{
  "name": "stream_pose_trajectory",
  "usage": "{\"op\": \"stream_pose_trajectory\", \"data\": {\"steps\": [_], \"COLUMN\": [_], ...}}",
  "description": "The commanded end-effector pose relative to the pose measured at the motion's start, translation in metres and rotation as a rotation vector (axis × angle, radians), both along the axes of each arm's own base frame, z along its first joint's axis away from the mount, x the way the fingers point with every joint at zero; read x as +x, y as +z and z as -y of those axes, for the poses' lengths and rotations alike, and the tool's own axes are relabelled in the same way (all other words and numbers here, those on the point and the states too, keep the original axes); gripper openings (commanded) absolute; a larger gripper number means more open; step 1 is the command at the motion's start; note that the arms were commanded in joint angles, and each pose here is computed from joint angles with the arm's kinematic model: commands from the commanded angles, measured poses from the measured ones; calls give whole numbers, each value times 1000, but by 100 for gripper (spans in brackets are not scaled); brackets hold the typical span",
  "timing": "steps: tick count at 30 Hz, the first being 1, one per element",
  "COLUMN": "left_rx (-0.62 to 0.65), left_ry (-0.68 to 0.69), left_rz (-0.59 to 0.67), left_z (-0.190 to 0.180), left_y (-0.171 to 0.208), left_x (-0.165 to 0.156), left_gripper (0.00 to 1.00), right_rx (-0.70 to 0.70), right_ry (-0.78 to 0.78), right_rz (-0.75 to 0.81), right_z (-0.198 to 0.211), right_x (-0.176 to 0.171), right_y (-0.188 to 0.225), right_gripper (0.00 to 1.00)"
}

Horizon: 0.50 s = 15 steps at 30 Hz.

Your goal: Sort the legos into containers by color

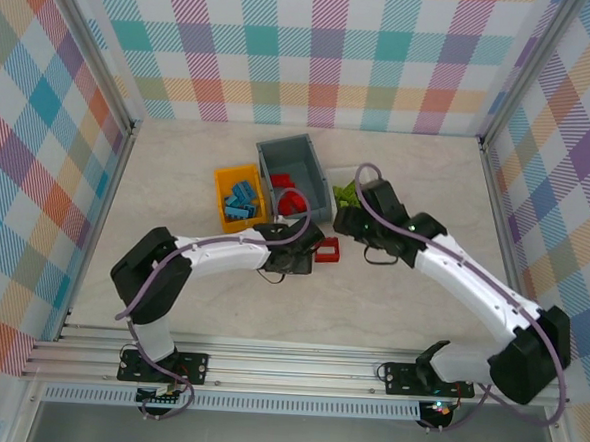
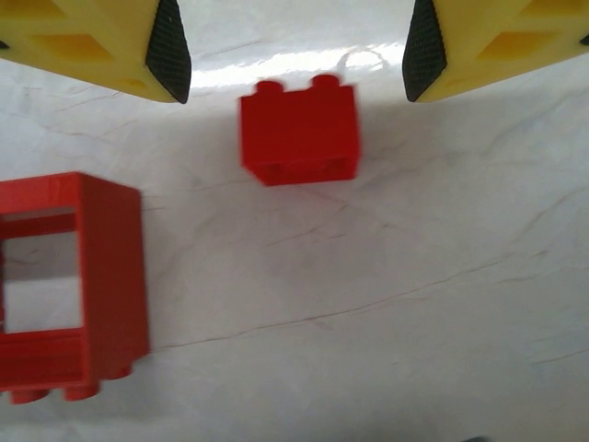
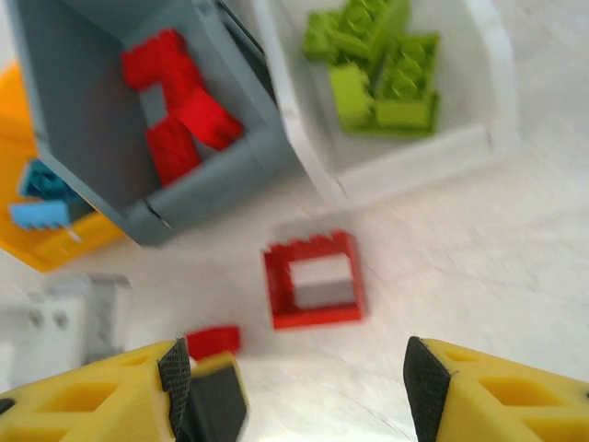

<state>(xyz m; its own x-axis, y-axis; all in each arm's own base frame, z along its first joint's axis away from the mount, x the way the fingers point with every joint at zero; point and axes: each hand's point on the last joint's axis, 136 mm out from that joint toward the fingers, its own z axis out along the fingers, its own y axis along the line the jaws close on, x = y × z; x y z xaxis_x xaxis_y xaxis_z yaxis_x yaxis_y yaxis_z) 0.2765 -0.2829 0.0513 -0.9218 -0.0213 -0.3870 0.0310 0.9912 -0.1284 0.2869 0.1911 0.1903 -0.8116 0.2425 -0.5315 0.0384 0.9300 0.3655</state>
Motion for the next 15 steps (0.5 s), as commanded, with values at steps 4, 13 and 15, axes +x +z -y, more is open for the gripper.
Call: {"op": "stream_pose_trajectory", "data": {"steps": [4, 13, 15], "left_rx": [59, 78, 75], "left_ry": [-36, -56, -57], "left_rz": [-15, 32, 52], "left_z": [2, 5, 6], "left_y": [-12, 7, 19], "left_x": [8, 18, 22], "left_gripper": [48, 33, 32], "right_rx": [36, 36, 37], "right_ry": [16, 16, 20], "right_rz": [3, 2, 5], "right_z": [19, 24, 23], "right_x": [-35, -41, -41], "right_y": [-5, -8, -7], "right_gripper": [65, 64, 64]}}
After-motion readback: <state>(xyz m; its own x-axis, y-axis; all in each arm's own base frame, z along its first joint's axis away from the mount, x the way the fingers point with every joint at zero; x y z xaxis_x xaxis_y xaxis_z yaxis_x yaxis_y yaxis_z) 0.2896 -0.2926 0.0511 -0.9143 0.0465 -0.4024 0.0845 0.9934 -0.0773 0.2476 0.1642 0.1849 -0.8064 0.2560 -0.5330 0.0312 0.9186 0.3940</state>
